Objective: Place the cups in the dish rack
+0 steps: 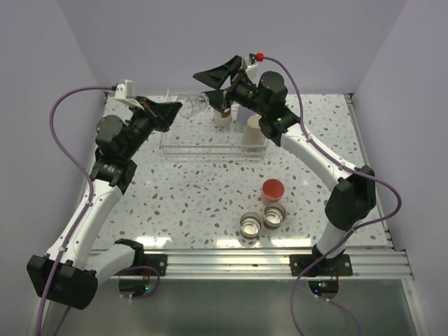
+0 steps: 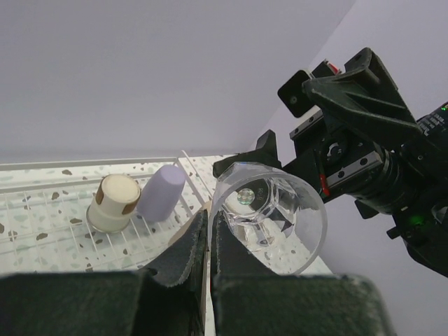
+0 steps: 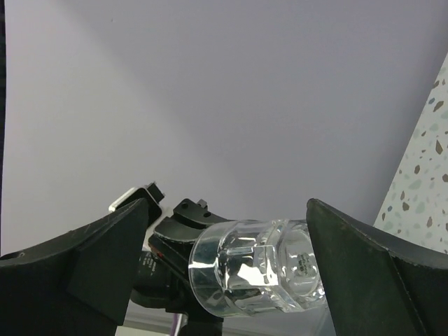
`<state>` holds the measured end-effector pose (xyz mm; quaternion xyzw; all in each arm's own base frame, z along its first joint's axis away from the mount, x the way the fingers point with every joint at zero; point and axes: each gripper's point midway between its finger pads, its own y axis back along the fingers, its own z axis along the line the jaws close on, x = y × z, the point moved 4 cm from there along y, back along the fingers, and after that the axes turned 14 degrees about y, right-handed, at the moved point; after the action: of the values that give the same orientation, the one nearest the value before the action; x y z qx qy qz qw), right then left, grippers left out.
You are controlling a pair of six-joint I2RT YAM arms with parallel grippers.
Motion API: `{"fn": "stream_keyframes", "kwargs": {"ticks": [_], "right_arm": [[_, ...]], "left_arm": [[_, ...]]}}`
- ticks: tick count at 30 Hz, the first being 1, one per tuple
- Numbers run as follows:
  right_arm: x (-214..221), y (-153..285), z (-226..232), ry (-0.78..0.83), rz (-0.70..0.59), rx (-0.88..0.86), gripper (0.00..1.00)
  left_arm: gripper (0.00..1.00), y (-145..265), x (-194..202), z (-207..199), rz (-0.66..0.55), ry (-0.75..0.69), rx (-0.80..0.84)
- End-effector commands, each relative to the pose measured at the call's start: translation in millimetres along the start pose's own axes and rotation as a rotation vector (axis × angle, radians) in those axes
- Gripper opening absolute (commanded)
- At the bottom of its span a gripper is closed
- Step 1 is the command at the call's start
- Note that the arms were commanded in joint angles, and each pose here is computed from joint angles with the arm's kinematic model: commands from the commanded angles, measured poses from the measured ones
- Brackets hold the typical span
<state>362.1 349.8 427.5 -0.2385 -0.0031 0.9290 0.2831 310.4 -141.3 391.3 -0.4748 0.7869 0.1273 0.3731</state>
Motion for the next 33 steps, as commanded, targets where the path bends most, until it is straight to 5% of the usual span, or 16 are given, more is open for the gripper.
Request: {"fn": "stream_keyframes", "kwargs": {"ticks": [1, 7, 17, 33], "right_arm": [[5.5, 5.1, 19.8, -0.01, 0.028, -0.062, 0.98], [8.1, 1.9, 9.3, -0.016, 0.037, -0.035, 0.98], [-1.9, -3.4, 30.7, -0.072, -0.007, -0.163, 0.96], [-6.0, 1.3, 54.8, -0.023, -0.016, -0.207, 0.21]], "left_arm": [[0.0, 0.2, -35.0, -24.4, -0.161, -0.014, 0.075], [0.0, -2.9, -55.2, -47.9, -0.188, -0.021, 0.127], [0.0, -10.6, -34.5, -27.2, -0.167, 0.049, 0.126], [0.0, -30.2, -5.9, 6.8, -0.099, 0.113, 0.043]]}}
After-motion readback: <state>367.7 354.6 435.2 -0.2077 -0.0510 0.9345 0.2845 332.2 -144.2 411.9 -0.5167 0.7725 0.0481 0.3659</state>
